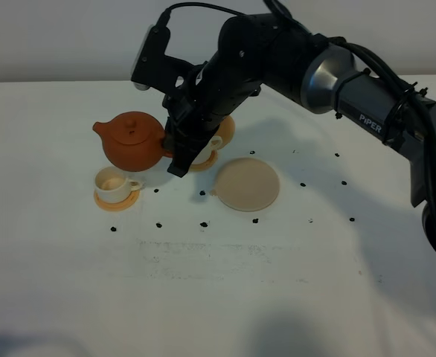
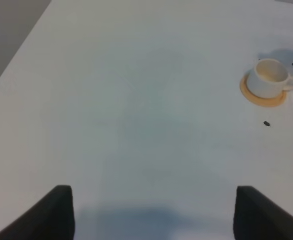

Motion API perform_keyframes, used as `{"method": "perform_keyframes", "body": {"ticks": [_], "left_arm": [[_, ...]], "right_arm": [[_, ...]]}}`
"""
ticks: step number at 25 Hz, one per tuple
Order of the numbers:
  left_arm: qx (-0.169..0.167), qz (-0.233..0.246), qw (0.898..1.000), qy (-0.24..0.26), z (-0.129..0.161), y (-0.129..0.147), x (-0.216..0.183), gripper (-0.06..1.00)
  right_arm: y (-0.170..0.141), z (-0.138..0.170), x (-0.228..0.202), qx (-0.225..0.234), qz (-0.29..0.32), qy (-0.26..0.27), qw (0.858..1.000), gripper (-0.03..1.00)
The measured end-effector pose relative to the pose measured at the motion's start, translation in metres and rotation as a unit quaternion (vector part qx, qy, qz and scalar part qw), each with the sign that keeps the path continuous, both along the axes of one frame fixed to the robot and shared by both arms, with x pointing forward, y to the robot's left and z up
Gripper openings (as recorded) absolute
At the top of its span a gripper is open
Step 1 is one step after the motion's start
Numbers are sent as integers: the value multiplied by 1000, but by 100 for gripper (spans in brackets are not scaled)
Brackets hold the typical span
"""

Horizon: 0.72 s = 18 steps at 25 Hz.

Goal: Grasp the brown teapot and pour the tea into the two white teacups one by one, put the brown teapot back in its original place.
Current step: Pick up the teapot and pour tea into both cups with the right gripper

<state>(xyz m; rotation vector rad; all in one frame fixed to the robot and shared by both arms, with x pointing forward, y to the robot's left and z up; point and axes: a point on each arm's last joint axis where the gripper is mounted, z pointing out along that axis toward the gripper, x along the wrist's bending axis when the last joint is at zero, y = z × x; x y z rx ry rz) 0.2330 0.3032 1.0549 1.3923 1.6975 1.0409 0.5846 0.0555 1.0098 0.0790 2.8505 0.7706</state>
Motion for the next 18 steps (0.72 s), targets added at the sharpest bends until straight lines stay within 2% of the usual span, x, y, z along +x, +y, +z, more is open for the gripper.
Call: {"method": "perform_keyframes", "body": {"ticks": [9, 18], "left_arm": [[0, 0, 1000, 0, 0, 0, 0, 67], [0, 0, 1000, 0, 0, 0, 0, 67]], "right_arm": [[-2, 0, 7, -10, -15, -33, 999, 9], [-1, 4, 11, 7, -21, -62, 998, 9]]}}
